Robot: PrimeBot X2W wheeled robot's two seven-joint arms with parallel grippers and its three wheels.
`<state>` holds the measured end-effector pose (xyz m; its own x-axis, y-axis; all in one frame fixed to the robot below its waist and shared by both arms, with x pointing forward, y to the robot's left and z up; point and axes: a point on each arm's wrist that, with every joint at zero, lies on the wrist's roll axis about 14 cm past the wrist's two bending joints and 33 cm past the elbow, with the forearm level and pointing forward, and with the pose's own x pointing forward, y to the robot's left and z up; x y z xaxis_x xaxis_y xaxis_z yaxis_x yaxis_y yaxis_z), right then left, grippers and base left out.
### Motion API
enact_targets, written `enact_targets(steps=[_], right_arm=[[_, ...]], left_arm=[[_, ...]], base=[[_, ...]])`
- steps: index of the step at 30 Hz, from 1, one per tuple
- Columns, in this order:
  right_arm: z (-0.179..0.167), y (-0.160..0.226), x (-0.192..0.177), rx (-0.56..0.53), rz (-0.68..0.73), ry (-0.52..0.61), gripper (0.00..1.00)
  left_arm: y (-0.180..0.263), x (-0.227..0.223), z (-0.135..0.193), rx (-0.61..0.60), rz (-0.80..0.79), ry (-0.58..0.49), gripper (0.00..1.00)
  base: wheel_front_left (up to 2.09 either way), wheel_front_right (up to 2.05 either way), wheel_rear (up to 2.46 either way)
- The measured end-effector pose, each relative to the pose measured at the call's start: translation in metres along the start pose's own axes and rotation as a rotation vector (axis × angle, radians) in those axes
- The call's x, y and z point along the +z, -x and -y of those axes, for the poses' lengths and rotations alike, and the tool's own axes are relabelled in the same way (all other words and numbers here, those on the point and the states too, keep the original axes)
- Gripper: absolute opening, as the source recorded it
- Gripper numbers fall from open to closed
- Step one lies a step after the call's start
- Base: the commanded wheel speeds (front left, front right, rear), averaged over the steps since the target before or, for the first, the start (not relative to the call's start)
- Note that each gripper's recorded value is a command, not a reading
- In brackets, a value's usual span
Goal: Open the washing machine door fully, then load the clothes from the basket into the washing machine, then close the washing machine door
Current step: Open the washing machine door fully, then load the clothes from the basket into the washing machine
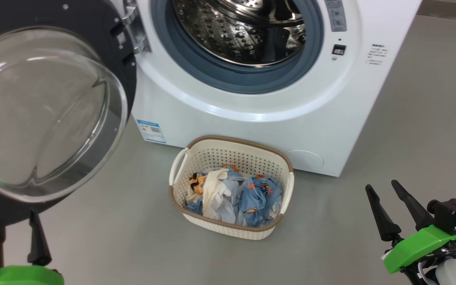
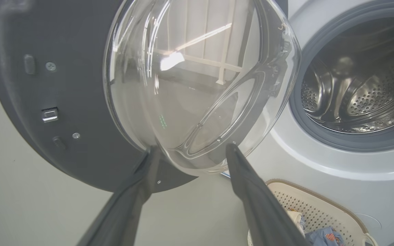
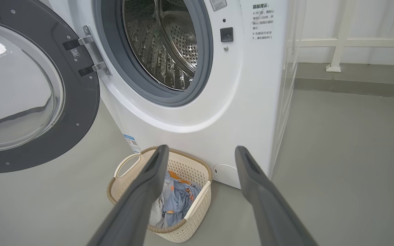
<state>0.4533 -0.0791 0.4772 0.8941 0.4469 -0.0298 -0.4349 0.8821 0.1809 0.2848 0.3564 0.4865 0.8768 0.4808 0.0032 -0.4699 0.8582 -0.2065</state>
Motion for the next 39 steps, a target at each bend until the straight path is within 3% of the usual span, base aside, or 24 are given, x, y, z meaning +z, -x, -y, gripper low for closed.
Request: enact_targets(steps=[25, 39], right_arm=[[0.08, 0.075, 0.019, -0.283, 0.063, -0.008, 1.0], [0.104, 0.106, 0.022, -0.388, 0.083, -0.016, 1.0]], left_arm=[[-0.019, -0.023, 0.164, -0.498, -0.062, 0.027, 1.0], [-0.013, -0.043, 0.213, -0.632, -0.12, 0.047, 1.0]], base=[[0.0, 0.0, 0.0], [0.0, 0.0, 0.0]])
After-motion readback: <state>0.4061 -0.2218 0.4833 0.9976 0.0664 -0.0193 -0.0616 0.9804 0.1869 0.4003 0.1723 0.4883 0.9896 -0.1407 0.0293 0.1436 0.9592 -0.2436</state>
